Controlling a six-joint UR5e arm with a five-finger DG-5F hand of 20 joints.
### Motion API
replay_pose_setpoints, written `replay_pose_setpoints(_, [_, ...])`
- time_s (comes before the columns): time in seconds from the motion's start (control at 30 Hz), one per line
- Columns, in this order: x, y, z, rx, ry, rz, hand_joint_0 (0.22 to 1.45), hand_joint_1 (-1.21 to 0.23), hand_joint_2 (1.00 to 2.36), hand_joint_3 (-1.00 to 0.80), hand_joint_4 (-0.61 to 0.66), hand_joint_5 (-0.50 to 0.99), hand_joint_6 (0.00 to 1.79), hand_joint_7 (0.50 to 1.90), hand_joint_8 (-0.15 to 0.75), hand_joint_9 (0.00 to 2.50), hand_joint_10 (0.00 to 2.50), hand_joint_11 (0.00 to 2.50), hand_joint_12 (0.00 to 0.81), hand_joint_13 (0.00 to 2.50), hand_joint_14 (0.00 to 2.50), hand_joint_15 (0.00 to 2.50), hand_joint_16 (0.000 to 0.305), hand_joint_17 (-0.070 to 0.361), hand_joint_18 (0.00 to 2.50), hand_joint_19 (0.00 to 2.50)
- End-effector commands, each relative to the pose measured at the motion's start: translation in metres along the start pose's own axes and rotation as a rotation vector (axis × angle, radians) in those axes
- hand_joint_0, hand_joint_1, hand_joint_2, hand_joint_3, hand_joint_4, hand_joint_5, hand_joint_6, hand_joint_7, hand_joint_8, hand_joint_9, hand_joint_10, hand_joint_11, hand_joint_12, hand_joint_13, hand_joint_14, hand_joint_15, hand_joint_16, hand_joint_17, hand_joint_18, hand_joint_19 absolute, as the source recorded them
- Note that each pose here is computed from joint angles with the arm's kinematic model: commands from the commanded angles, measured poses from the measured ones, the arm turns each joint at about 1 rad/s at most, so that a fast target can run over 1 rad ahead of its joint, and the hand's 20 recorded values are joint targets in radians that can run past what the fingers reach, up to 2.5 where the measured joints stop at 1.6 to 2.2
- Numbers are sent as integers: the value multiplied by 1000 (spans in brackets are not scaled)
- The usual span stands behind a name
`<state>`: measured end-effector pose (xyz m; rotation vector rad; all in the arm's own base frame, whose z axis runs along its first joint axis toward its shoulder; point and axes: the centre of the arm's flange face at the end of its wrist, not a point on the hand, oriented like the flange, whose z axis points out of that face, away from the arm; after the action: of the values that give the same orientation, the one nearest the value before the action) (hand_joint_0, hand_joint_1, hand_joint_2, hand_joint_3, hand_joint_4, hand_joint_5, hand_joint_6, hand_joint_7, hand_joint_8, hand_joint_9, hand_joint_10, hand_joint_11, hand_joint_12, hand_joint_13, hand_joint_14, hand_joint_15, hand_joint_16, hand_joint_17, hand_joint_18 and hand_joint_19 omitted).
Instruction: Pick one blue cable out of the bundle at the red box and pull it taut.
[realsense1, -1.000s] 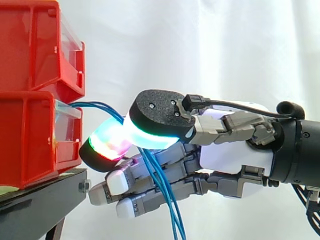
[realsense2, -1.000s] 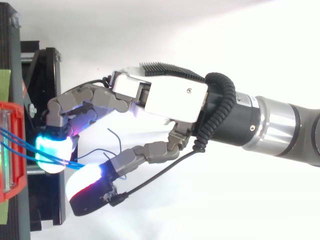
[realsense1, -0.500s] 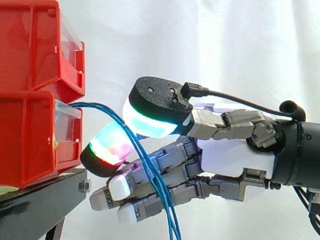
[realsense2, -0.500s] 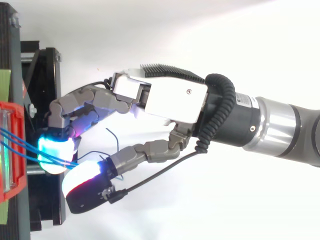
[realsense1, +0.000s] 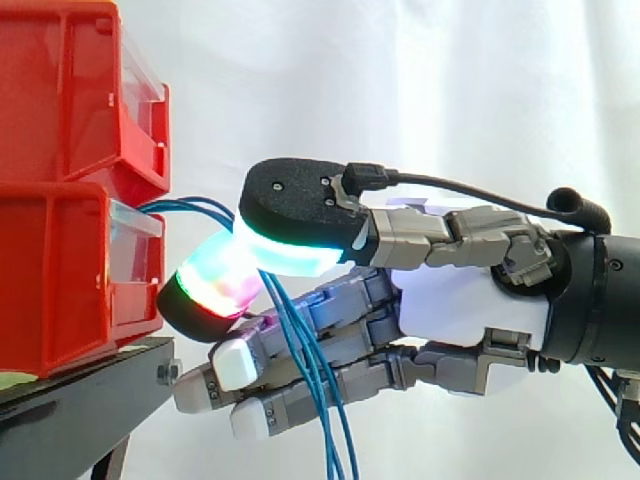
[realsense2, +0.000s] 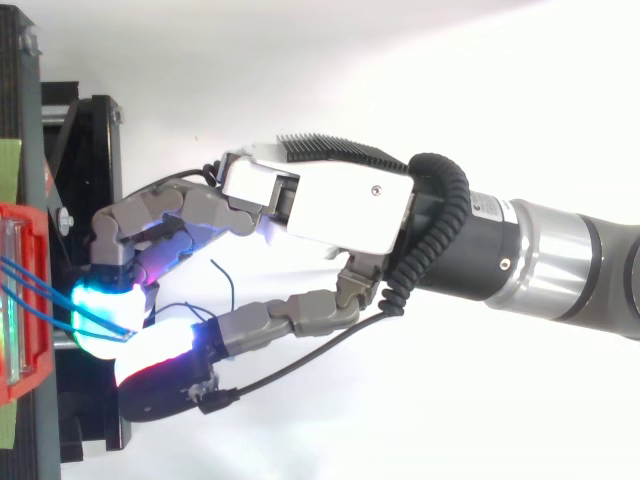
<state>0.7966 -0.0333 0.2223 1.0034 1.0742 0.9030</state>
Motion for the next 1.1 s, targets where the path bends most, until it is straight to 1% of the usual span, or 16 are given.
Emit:
replay_pose_setpoints(0.0, [1,1,0,1,2,6,600,-857,1022,-137,102,-163,851,1087,364,813,16,674,426,568,5,164,56,125,650,297])
replay_pose_setpoints(0.07, [2,1,-1,8,5,16,607,-889,1021,-147,96,-172,860,1065,356,786,15,658,424,562,5,161,55,125,644,282])
replay_pose_setpoints(0.1, [1,5,-2,10,6,29,608,-892,1021,-152,93,-174,861,1072,354,779,15,663,425,561,5,157,55,125,643,279])
replay_pose_setpoints(0.2, [0,8,-3,22,7,40,627,-932,1020,-180,119,-186,866,1065,352,761,13,667,425,550,6,154,56,125,643,270])
replay_pose_setpoints(0.23, [1,8,-4,33,7,41,633,-937,1021,-191,118,-187,867,1047,353,756,13,662,425,550,4,148,56,125,643,271])
replay_pose_setpoints(0.3, [2,11,-6,41,9,39,641,-944,1020,-200,119,-188,866,1043,351,753,13,662,424,548,4,147,56,125,644,263])
replay_pose_setpoints(0.37, [1,9,-7,57,11,33,665,-960,1018,-233,97,-191,866,1034,348,751,13,662,423,547,4,141,56,125,648,255])
replay_pose_setpoints(0.4, [4,9,-8,60,15,31,671,-962,1018,-242,96,-192,866,1032,349,749,15,657,423,547,4,140,56,125,648,255])
replay_pose_setpoints(0.5, [5,8,-10,71,20,35,693,-968,1017,-262,97,-198,867,1022,345,741,15,649,421,548,4,130,56,125,652,252])
replay_pose_setpoints(0.6, [5,7,-10,74,20,46,716,-969,1014,-312,126,-206,866,1006,337,713,15,650,422,547,5,134,56,125,657,237])
replay_pose_setpoints(0.73, [4,8,-11,81,22,63,730,-991,1001,-483,138,-218,860,1004,331,667,15,644,417,526,4,128,56,126,660,226])
replay_pose_setpoints(0.8, [4,8,-11,84,22,68,714,-994,1000,-500,142,-219,861,988,330,662,15,646,417,525,4,131,56,126,659,234])
replay_pose_setpoints(0.87, [4,10,-12,83,24,71,639,-979,1000,-500,153,-218,857,969,330,658,15,649,417,523,4,141,56,126,656,244])
replay_pose_setpoints(0.9, [3,11,-11,82,22,71,630,-974,1000,-500,157,-218,855,967,332,659,15,659,418,522,4,137,56,126,654,256])
replay_pose_setpoints(1.03, [4,11,-11,82,23,72,531,-884,1000,-500,190,-194,833,963,362,701,13,660,435,533,5,160,59,133,664,280])
replay_pose_setpoints(1.07, [3,10,-11,84,22,71,529,-874,1000,-500,183,-186,824,988,362,711,12,650,435,536,5,162,59,134,664,292])
